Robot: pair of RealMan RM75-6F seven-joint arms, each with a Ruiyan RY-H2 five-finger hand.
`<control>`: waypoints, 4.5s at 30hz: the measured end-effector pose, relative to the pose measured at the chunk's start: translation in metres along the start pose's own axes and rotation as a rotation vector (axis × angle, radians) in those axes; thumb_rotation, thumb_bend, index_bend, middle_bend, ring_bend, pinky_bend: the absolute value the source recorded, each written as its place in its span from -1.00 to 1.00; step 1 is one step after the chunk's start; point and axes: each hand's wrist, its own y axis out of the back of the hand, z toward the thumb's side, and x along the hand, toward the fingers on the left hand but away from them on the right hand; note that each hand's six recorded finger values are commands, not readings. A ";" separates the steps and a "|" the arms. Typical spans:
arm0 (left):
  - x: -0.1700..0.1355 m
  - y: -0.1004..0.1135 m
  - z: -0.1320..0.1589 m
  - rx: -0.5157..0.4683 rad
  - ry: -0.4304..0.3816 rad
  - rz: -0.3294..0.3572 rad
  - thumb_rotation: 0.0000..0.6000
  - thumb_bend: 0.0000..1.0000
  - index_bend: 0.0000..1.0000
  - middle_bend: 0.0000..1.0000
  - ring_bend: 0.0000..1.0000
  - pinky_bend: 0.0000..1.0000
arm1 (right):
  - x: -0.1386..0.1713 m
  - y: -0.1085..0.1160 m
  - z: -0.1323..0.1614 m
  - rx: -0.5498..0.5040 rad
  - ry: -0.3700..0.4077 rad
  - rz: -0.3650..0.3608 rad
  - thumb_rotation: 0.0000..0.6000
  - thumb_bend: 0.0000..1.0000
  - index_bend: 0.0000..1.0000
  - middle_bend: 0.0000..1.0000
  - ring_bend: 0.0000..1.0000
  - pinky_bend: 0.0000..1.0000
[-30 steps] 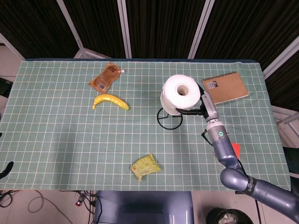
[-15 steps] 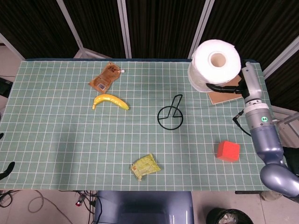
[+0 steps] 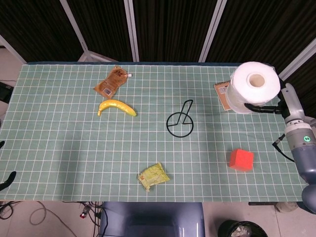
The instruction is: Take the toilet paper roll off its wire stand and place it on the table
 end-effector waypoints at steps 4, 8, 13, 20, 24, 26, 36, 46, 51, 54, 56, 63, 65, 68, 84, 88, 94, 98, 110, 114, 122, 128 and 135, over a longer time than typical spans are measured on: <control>0.000 -0.001 0.001 0.003 0.000 -0.001 1.00 -0.54 -0.79 -1.00 -1.00 -1.00 | 0.015 -0.008 -0.027 0.008 -0.020 0.036 1.00 -1.00 -0.38 -0.42 -0.22 -0.42; 0.000 -0.002 0.002 0.005 -0.004 -0.005 1.00 -0.54 -0.79 -1.00 -1.00 -1.00 | 0.033 -0.027 -0.051 0.012 -0.026 0.099 1.00 -1.00 -0.38 -0.42 -0.22 -0.42; 0.000 -0.001 0.001 0.001 -0.002 -0.002 1.00 -0.54 -0.79 -1.00 -1.00 -1.00 | 0.057 -0.063 -0.077 -0.015 -0.034 0.197 1.00 -1.00 -0.37 -0.42 -0.22 -0.42; 0.001 0.001 -0.001 -0.007 -0.001 0.003 1.00 -0.54 -0.79 -1.00 -1.00 -1.00 | 0.086 -0.130 -0.107 -0.142 -0.063 0.340 1.00 -1.00 -0.35 -0.42 -0.22 -0.42; 0.001 0.002 -0.002 -0.011 0.001 0.004 1.00 -0.54 -0.79 -1.00 -1.00 -1.00 | 0.091 -0.162 -0.112 -0.199 -0.055 0.387 1.00 -1.00 -0.35 -0.42 -0.22 -0.42; 0.001 0.002 -0.002 -0.013 0.001 0.004 1.00 -0.54 -0.79 -1.00 -1.00 -1.00 | 0.091 -0.175 -0.114 -0.213 -0.041 0.397 1.00 -1.00 -0.35 -0.42 -0.22 -0.42; 0.001 0.006 -0.006 -0.023 0.009 0.013 1.00 -0.54 -0.79 -1.00 -1.00 -1.00 | 0.083 -0.230 -0.115 -0.161 0.046 0.380 1.00 -1.00 -0.34 -0.42 -0.22 -0.42; 0.002 0.007 -0.008 -0.024 0.012 0.012 1.00 -0.54 -0.79 -1.00 -1.00 -1.00 | 0.063 -0.262 -0.126 -0.101 0.056 0.349 1.00 -1.00 -0.34 -0.42 -0.22 -0.45; 0.002 0.006 -0.008 -0.024 0.012 0.011 1.00 -0.54 -0.79 -1.00 -1.00 -1.00 | 0.054 -0.270 -0.134 -0.078 0.047 0.336 1.00 -1.00 -0.34 -0.42 -0.22 -0.46; 0.002 0.007 -0.008 -0.024 0.014 0.012 1.00 -0.54 -0.79 -1.00 -1.00 -1.00 | 0.050 -0.274 -0.139 -0.068 0.038 0.333 1.00 -1.00 -0.34 -0.42 -0.22 -0.47; 0.002 0.006 -0.008 -0.023 0.014 0.010 1.00 -0.54 -0.79 -1.00 -1.00 -1.00 | 0.048 -0.276 -0.143 -0.065 0.031 0.333 1.00 -1.00 -0.34 -0.42 -0.22 -0.47; 0.002 0.006 -0.008 -0.021 0.013 0.007 1.00 -0.54 -0.79 -1.00 -1.00 -1.00 | 0.045 -0.277 -0.153 -0.055 0.010 0.331 1.00 -1.00 -0.34 -0.42 -0.26 -0.52; 0.003 0.006 -0.008 -0.020 0.015 0.008 1.00 -0.54 -0.79 -1.00 -1.00 -1.00 | 0.045 -0.276 -0.155 -0.054 0.005 0.329 1.00 -1.00 -0.34 -0.42 -0.31 -0.61; 0.003 0.006 -0.008 -0.020 0.015 0.008 1.00 -0.54 -0.79 -1.00 -1.00 -1.00 | 0.045 -0.276 -0.156 -0.059 0.003 0.332 1.00 -1.00 -0.47 -0.49 -0.52 -0.81; 0.002 0.005 -0.007 -0.019 0.011 0.004 1.00 -0.54 -0.78 -1.00 -1.00 -1.00 | 0.059 -0.260 -0.143 -0.050 0.037 0.484 1.00 -1.00 -1.00 -1.00 -1.00 -1.00; 0.002 0.005 -0.007 -0.018 0.013 0.002 1.00 -0.54 -0.78 -1.00 -1.00 -1.00 | 0.060 -0.237 -0.135 -0.044 0.073 0.451 1.00 -1.00 -1.00 -1.00 -1.00 -1.00; 0.002 0.004 -0.006 -0.013 0.012 0.001 1.00 -0.54 -0.78 -1.00 -1.00 -1.00 | 0.068 -0.168 -0.113 0.040 0.190 0.330 1.00 -1.00 -1.00 -1.00 -1.00 -1.00; 0.001 0.003 -0.004 -0.010 0.009 0.001 1.00 -0.54 -0.78 -1.00 -1.00 -1.00 | 0.082 -0.108 -0.102 0.212 0.270 0.187 1.00 -1.00 -1.00 -1.00 -1.00 -1.00; 0.001 0.000 0.001 -0.006 -0.010 -0.008 1.00 -0.54 -0.78 -1.00 -1.00 -1.00 | 0.158 -0.039 -0.128 0.883 0.337 -0.094 1.00 -1.00 -1.00 -1.00 -1.00 -1.00; 0.000 0.001 0.001 -0.004 -0.013 0.002 1.00 -0.54 -0.78 -1.00 -1.00 -1.00 | 0.167 -0.032 -0.143 0.990 0.317 -0.130 1.00 -1.00 -1.00 -1.00 -1.00 -1.00; 0.002 -0.002 0.003 0.008 -0.023 0.007 1.00 -0.54 -0.78 -1.00 -1.00 -1.00 | 0.165 -0.031 -0.158 1.024 0.287 -0.108 1.00 -1.00 -1.00 -1.00 -1.00 -1.00; 0.005 -0.004 0.004 0.010 -0.027 0.007 1.00 -0.54 -0.78 -1.00 -1.00 -1.00 | 0.166 -0.028 -0.158 1.027 0.283 -0.118 1.00 -1.00 -1.00 -1.00 -1.00 -1.00; 0.006 -0.004 0.004 0.006 -0.028 0.010 1.00 -0.54 -0.78 -1.00 -1.00 -1.00 | 0.167 -0.024 -0.158 1.029 0.270 -0.136 1.00 -1.00 -1.00 -1.00 -1.00 -1.00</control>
